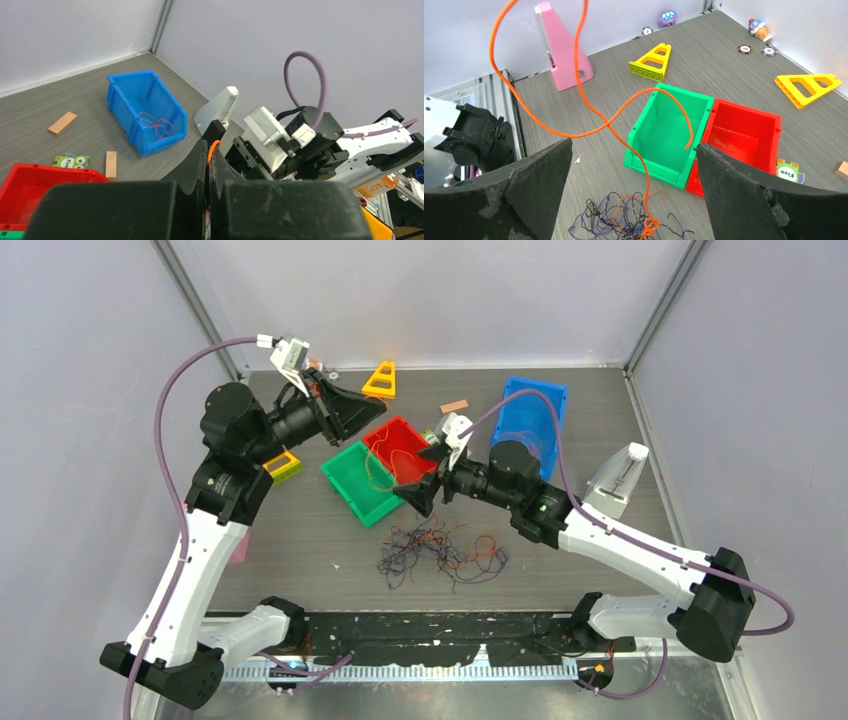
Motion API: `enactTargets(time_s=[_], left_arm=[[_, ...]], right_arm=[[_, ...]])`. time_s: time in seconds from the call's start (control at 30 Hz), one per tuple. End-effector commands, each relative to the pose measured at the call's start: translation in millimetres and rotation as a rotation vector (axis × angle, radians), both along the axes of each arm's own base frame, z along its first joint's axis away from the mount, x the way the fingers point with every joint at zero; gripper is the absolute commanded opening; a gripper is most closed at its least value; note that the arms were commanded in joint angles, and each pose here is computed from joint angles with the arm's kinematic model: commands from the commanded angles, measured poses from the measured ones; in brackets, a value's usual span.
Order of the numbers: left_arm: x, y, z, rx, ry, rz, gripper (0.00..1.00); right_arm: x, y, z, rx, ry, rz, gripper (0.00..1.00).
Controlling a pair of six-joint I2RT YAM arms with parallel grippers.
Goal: Untangle the cables
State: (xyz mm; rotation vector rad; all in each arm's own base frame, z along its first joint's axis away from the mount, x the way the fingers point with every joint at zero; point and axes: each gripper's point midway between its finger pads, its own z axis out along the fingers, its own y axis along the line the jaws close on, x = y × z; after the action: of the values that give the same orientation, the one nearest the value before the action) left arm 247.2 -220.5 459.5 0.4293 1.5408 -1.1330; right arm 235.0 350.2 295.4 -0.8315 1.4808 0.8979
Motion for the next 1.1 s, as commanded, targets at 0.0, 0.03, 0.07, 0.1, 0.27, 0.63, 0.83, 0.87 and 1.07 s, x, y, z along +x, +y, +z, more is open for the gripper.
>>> enactTargets(time_s=[0.0, 0.03, 0.07, 0.1, 0.27, 0.63, 0.83, 0.87, 1.07], left_arm=[[-4.5, -0.6, 5.1, -0.011, -0.04, -0.016, 0.0], [-3.9, -1.2, 3.5, -0.011, -0.036, -0.018, 0.0], [-3.4, -1.8, 2.3, -0.01, -0.034, -0.021, 0.0], [-3.4, -2.9, 1.1, -0.01, -0.029, -0.026, 0.0], [-4.8, -3.4, -0.3, -0.004, -0.027, -0.034, 0.0], [-5.3, -8.7, -4.2, -0.008, -0.011, -0.049, 0.0], [-6.8, -12.3, -6.1, -0.008, -0.008, -0.061, 0.0], [-7.5, -12.6, -6.0, -0.009, -0.009, -0.063, 0.0], [-7.3, -10.6, -8.6, 0.001, -0.016, -0.05, 0.0]], right_arm=[[-14.7, -2.9, 30.1, -0.031, -0.089, 0.079, 1.0], [-16.4, -3.1, 32.6, -0.037, -0.097, 0.089, 1.0], [-19.4, -1.4, 33.2, -0.042, -0.103, 0.112, 1.0], [-20.6, -0.9, 37.9, -0.043, -0.107, 0.12, 1.0], [-24.6, 5.2, 53.6, -0.039, -0.125, 0.166, 1.0], [-18.9, 36.7, 70.7, 0.015, -0.108, 0.246, 1.0], [-16.1, 60.0, 77.1, 0.095, -0.04, 0.299, 0.98], [-14.7, 61.8, 77.9, 0.101, -0.039, 0.295, 0.99], [-6.1, 61.5, 63.2, 0.086, -0.008, 0.25, 0.13]])
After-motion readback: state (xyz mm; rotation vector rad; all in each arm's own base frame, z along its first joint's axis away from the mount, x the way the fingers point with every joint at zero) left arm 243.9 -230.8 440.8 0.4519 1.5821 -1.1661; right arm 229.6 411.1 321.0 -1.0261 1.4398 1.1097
